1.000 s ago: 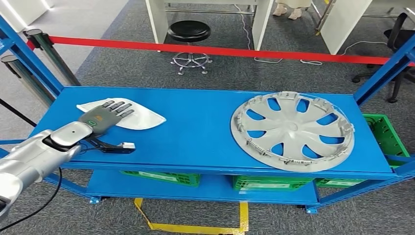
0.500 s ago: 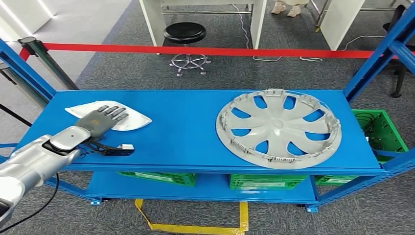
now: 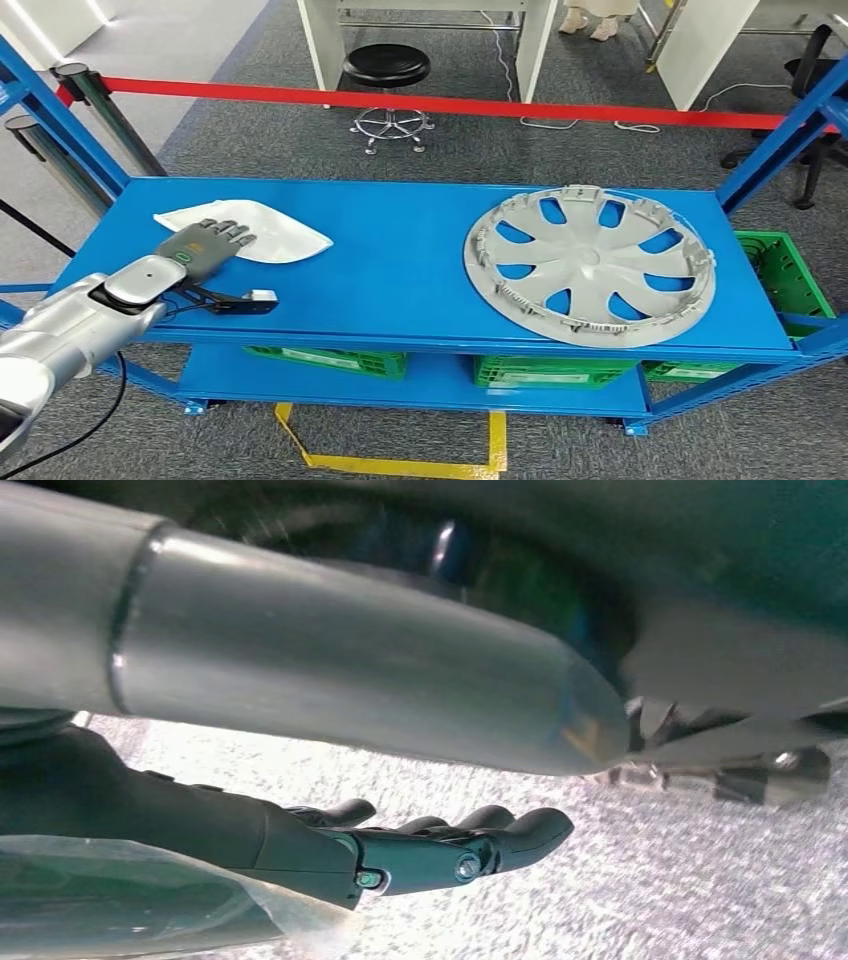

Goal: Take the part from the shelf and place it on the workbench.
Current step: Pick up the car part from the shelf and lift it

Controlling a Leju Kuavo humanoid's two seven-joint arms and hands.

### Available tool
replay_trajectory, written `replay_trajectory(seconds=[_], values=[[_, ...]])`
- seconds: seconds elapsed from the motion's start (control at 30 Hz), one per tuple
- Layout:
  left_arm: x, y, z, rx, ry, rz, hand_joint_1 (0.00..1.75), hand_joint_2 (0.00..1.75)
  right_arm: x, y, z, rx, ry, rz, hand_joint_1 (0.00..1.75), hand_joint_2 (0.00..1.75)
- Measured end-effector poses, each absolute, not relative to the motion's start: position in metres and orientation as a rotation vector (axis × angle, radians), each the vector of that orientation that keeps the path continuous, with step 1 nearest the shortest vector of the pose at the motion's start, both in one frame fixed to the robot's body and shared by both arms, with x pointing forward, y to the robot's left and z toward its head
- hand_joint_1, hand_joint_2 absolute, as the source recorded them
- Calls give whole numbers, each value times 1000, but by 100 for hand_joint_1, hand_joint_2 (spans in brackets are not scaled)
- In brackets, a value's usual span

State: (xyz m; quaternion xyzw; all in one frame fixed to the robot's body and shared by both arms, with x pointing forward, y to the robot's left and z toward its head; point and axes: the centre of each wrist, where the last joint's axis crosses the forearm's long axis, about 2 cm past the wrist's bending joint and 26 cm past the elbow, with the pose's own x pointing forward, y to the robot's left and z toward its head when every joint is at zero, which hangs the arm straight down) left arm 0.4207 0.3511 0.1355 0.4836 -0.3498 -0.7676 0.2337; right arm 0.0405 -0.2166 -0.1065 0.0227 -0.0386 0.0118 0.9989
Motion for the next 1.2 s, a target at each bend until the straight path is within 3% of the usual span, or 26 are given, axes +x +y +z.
replay_trajectory(seconds=[0.67, 0.83, 0.97, 1.07, 1.2], values=[[412, 359, 124, 1569, -1019, -1964, 175, 175, 40, -218, -107, 19, -89, 29, 0, 0], [399, 356, 114, 1619, -1301, -1832, 175, 175, 42, -219, -107, 5, -106, 40, 0, 0], [382, 323, 114, 1541, -1609, -1649, 175, 175, 42, -222, -107, -20, -112, 41, 0, 0], [374, 287, 140, 1414, -1962, -1460, 175, 175, 41, -225, -107, -44, -101, 43, 0, 0], [369, 277, 180, 1414, -2255, -1100, 175, 175, 43, -227, -107, -59, -101, 43, 0, 0]])
